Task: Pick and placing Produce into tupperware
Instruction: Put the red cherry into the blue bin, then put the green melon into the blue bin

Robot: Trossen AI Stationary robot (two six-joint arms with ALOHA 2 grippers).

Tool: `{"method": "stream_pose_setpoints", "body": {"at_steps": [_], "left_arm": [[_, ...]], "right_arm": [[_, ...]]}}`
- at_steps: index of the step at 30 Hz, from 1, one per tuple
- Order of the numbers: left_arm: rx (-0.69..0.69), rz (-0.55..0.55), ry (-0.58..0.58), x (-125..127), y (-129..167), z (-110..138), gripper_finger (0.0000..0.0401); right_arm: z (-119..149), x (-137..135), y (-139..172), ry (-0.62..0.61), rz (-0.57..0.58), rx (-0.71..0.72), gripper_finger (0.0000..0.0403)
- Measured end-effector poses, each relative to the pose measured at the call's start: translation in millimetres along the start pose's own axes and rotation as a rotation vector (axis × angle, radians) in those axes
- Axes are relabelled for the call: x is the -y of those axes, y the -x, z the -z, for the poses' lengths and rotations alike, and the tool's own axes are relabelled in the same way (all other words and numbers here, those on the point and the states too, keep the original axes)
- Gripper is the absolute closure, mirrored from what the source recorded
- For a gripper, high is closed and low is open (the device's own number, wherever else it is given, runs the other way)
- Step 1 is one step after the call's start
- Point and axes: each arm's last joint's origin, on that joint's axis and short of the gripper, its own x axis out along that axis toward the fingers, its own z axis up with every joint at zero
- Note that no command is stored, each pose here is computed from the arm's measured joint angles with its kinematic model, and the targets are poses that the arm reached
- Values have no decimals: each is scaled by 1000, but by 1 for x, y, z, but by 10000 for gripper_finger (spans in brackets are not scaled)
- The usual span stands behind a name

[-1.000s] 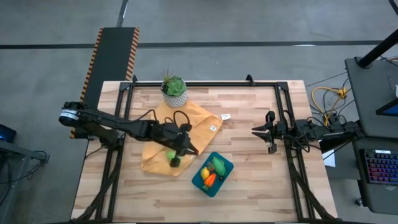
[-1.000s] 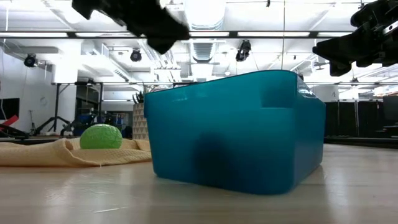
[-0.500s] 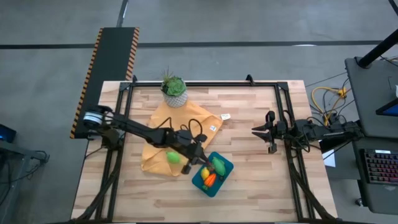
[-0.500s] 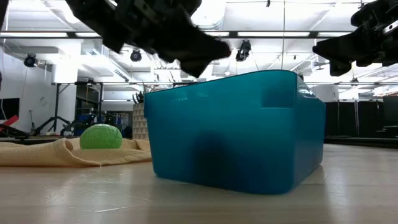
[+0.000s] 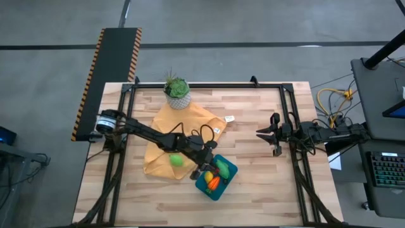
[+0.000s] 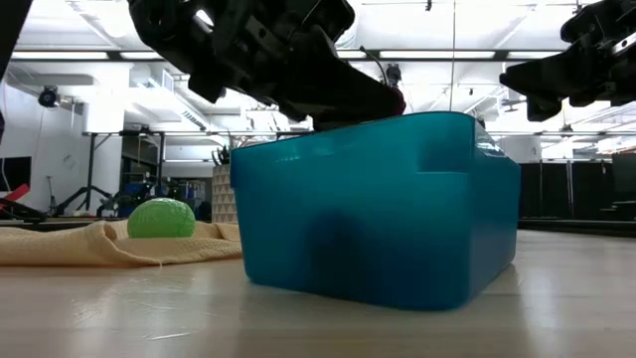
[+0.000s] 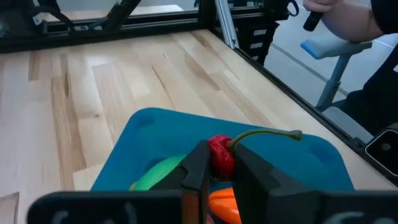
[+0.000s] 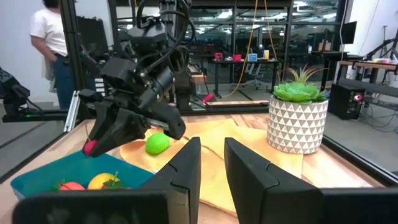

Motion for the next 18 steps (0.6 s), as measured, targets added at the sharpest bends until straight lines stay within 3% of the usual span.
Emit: {"method": "stream_pose_setpoints", "body": {"at_steps": [18], "left_arm": [[5,-13,-1,0,2,-2,317]], "right_arm": [[0,0,0,0,0,0,339]]}}
